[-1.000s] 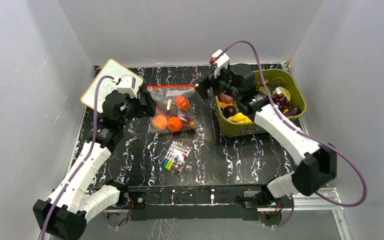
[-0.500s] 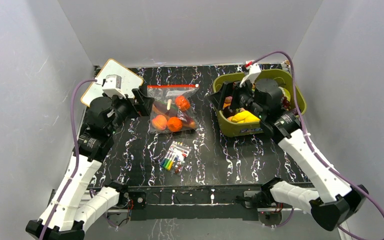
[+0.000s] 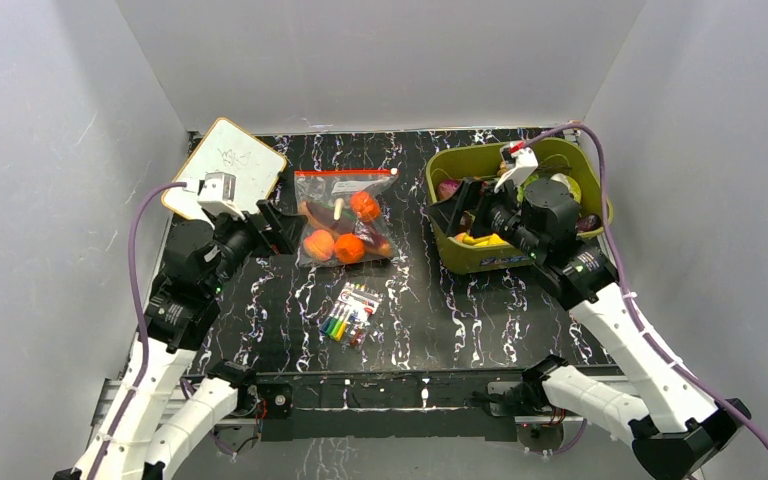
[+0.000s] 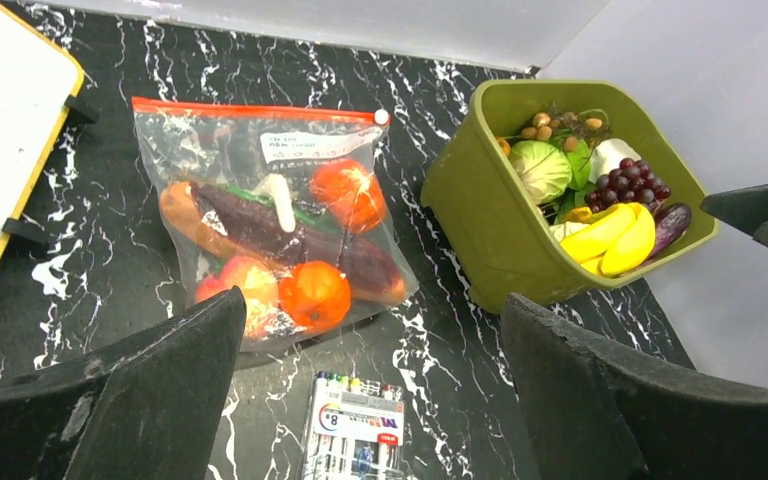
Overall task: Place the food in the zip-top bag and seal the zipper
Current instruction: Reset both arms
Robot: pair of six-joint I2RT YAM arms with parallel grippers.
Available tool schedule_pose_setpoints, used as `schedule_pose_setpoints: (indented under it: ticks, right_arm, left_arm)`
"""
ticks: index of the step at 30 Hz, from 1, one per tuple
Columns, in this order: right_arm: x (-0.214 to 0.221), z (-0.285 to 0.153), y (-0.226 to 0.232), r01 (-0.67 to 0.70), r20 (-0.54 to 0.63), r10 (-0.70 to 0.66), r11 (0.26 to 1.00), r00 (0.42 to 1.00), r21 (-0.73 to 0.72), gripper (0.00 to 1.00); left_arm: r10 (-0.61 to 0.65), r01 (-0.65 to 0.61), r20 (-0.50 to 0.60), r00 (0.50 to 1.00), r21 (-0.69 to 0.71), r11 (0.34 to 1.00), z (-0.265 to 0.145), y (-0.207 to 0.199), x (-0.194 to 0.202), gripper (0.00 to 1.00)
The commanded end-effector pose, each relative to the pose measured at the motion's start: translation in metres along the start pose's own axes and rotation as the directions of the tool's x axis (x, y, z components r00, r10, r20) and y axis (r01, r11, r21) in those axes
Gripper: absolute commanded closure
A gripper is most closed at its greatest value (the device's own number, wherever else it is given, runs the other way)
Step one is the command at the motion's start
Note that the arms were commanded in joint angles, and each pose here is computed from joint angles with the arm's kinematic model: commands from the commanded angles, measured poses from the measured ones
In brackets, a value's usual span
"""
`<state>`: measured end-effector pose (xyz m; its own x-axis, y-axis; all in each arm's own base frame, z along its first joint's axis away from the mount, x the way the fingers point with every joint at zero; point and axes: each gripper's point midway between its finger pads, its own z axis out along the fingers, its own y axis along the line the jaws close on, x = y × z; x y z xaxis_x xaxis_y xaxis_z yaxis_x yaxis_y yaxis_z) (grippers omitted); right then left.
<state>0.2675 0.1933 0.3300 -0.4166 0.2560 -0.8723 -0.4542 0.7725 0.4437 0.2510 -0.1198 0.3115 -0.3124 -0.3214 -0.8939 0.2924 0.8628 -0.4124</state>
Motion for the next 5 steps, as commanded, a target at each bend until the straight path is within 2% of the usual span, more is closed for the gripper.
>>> schedule_pose_setpoints:
  ticks: [1, 5]
  right_arm:
    - [-0.0099, -0.0036, 0.0059, -0.020, 0.047, 0.021, 1.000, 0.999, -0.023, 0.02]
    - [-0.0023, -0.0025, 0.0032, -0.033, 0.030, 0.033, 0.999, 0.999, -0.019, 0.02]
  left_arm:
    - [-0.010, 0.010, -0.038, 0.999, 0.000, 1.000, 0.0014, 0.0011, 0.0088, 0.02]
    - [-0.016, 0.016, -0.045, 0.999, 0.005, 1.000, 0.0014, 0.0007, 0.0116, 0.02]
